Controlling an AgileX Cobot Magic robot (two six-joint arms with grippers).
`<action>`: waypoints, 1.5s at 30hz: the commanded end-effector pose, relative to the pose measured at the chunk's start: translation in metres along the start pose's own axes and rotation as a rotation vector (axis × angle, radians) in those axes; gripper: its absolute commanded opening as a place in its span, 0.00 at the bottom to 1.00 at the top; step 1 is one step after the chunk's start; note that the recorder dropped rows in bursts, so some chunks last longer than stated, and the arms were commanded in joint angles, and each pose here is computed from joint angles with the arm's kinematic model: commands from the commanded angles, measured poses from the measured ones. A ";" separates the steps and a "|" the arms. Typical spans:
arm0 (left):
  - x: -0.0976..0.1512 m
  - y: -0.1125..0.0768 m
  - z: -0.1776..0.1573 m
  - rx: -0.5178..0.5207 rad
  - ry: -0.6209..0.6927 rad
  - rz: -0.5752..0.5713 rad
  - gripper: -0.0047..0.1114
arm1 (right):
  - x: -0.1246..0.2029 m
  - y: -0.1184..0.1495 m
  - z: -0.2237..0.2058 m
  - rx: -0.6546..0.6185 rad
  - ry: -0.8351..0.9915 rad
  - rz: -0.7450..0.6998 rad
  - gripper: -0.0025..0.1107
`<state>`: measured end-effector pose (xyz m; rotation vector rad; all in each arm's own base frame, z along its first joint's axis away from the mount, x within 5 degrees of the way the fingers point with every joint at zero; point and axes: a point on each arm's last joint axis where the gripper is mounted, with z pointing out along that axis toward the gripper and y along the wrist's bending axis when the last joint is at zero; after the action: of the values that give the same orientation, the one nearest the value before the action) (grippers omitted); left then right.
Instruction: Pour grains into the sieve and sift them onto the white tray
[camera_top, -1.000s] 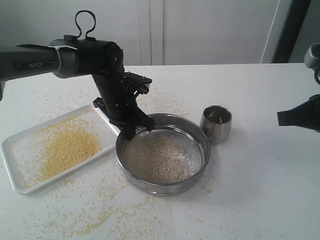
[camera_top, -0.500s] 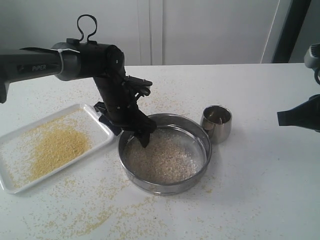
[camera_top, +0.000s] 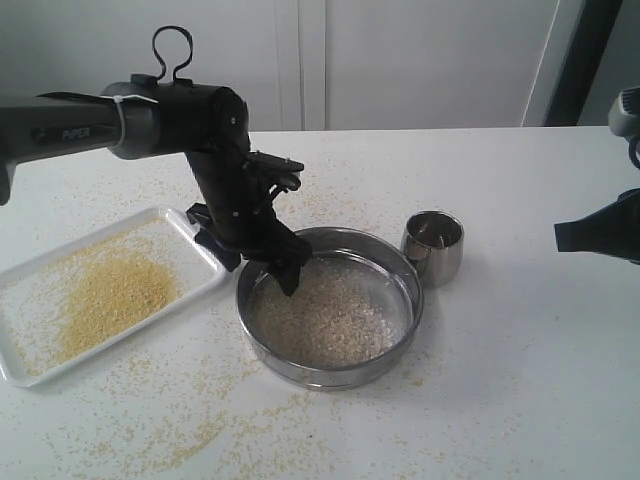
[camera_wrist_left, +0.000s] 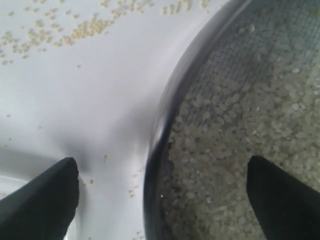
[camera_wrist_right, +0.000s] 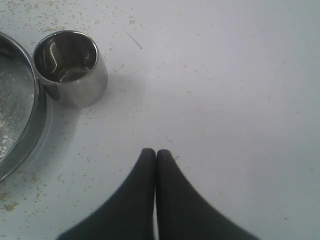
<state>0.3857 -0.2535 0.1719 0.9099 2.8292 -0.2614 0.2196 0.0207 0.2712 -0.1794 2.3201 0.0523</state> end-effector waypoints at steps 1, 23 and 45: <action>0.002 -0.005 -0.014 0.011 0.011 0.003 0.79 | 0.000 -0.001 -0.001 0.005 -0.014 0.000 0.02; 0.007 -0.010 -0.080 -0.041 -0.076 0.064 0.04 | 0.000 -0.001 -0.001 0.005 -0.012 0.000 0.02; 0.049 0.000 -0.118 -0.161 0.016 0.039 0.04 | 0.000 -0.001 -0.001 0.005 -0.014 0.000 0.02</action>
<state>0.3419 -0.2092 0.2684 0.9923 2.7647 -0.0207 0.2196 0.0207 0.2712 -0.1794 2.3201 0.0523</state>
